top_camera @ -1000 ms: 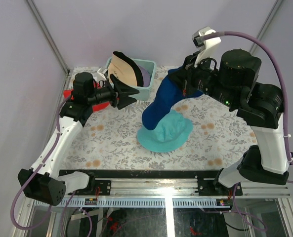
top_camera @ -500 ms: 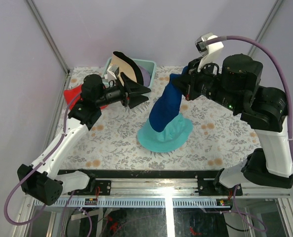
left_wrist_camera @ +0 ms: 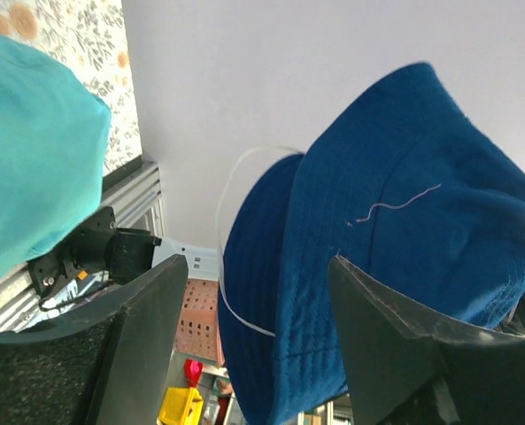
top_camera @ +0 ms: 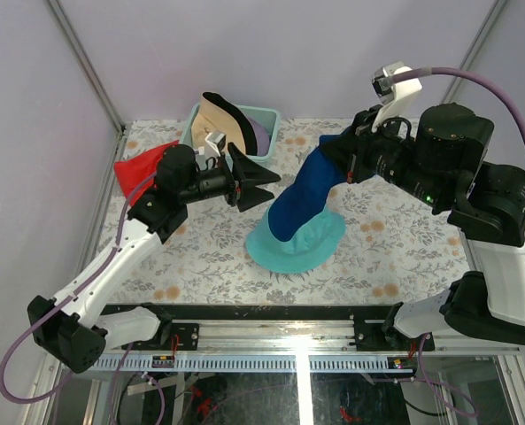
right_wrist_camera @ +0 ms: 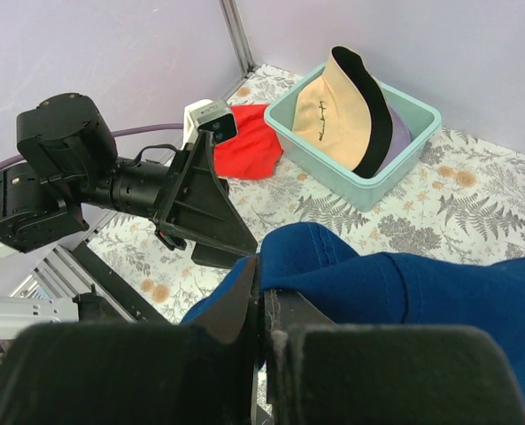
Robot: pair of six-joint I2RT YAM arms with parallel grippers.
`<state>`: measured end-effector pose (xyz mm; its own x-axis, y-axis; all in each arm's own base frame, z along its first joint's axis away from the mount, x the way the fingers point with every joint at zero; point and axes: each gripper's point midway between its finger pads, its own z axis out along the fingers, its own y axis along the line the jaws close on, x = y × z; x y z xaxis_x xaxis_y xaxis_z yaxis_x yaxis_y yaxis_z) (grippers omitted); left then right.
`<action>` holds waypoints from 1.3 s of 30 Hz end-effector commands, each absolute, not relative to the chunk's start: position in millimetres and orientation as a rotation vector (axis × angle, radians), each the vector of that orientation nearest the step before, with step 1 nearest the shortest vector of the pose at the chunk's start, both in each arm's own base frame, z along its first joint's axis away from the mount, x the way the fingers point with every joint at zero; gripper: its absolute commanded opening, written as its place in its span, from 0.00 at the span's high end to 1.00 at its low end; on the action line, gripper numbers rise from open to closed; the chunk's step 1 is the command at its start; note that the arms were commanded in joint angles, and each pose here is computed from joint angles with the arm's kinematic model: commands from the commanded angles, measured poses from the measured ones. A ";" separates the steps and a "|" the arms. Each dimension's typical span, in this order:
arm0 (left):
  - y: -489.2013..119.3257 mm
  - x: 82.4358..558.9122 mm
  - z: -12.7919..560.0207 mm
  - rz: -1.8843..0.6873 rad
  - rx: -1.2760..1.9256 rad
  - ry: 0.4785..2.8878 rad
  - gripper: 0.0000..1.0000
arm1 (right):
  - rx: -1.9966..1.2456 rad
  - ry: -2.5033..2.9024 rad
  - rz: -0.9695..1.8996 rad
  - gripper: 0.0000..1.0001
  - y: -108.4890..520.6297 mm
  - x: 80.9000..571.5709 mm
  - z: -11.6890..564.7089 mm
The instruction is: Stack the hats
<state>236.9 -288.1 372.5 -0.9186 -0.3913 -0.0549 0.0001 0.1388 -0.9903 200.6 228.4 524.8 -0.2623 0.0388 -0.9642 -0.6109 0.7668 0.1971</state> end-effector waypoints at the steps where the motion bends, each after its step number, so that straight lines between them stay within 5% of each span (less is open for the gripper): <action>1: -300.6 231.1 393.7 -1.936 -0.332 2.030 0.35 | -0.408 1.694 0.710 1.00 226.4 196.5 538.0; 13: -319.0 228.5 414.6 -2.038 -0.313 1.962 0.36 | -0.365 1.705 0.702 1.00 217.1 195.3 529.7; 20: -320.4 225.0 404.9 -2.014 -0.298 2.000 0.47 | -0.344 1.700 0.683 1.00 209.5 195.3 530.3; 27: -317.4 215.2 374.6 -1.948 -0.332 2.118 0.35 | -0.338 1.690 0.703 1.00 209.7 193.4 536.7; 36: -340.2 202.2 397.8 -2.116 -0.292 2.043 0.33 | -0.356 1.704 0.722 1.00 220.1 195.2 529.8; 39: -337.6 204.9 401.8 -2.109 -0.328 2.013 0.39 | -0.357 1.713 0.721 1.00 219.8 194.4 526.3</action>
